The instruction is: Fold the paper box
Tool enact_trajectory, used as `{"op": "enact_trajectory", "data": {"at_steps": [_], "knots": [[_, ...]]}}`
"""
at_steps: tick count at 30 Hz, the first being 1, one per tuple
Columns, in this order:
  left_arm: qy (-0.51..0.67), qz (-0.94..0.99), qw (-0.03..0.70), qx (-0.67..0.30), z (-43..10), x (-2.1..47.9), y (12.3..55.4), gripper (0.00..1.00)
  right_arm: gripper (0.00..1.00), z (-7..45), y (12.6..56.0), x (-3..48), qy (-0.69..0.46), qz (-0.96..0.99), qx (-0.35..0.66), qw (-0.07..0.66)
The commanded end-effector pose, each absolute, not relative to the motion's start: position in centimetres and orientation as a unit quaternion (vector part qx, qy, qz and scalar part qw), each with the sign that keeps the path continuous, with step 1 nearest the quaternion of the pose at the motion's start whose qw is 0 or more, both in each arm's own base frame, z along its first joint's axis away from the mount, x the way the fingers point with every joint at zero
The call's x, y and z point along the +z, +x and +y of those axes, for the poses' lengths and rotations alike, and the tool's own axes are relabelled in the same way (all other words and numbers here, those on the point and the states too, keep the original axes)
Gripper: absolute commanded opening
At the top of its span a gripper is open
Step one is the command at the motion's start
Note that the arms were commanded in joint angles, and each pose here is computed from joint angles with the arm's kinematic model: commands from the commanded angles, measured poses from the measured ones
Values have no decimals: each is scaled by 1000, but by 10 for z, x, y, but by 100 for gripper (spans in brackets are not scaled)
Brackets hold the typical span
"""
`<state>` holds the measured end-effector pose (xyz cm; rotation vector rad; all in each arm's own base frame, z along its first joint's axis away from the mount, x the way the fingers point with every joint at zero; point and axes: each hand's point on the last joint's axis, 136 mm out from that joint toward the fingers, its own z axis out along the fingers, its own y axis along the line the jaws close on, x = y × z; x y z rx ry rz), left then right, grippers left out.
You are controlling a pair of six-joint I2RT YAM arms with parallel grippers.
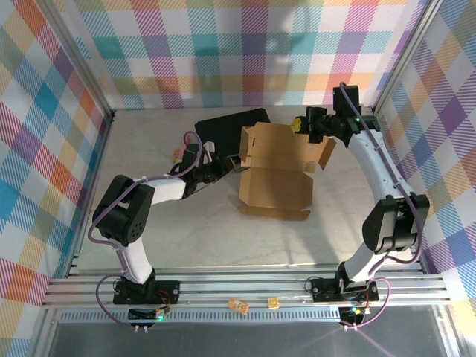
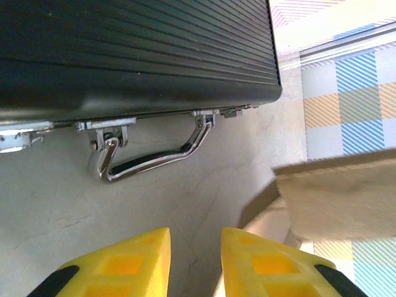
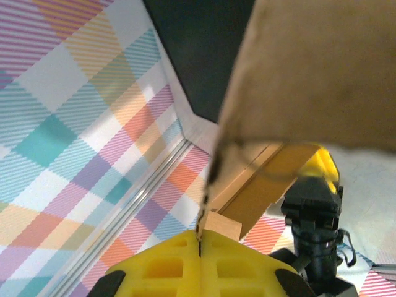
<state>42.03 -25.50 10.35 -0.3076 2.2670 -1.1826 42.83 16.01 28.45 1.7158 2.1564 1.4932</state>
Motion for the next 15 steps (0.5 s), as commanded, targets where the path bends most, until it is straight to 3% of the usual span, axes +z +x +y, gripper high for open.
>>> {"op": "enact_trajectory", "data": {"at_steps": [1, 15], "knots": [[-89, 834, 302, -452, -260, 106, 431, 28, 0, 162, 408, 302, 560, 677, 477, -28], [-55, 792, 315, -520, -297, 128, 420, 33, 0, 161, 414, 291, 567, 669, 480, -31]]}}
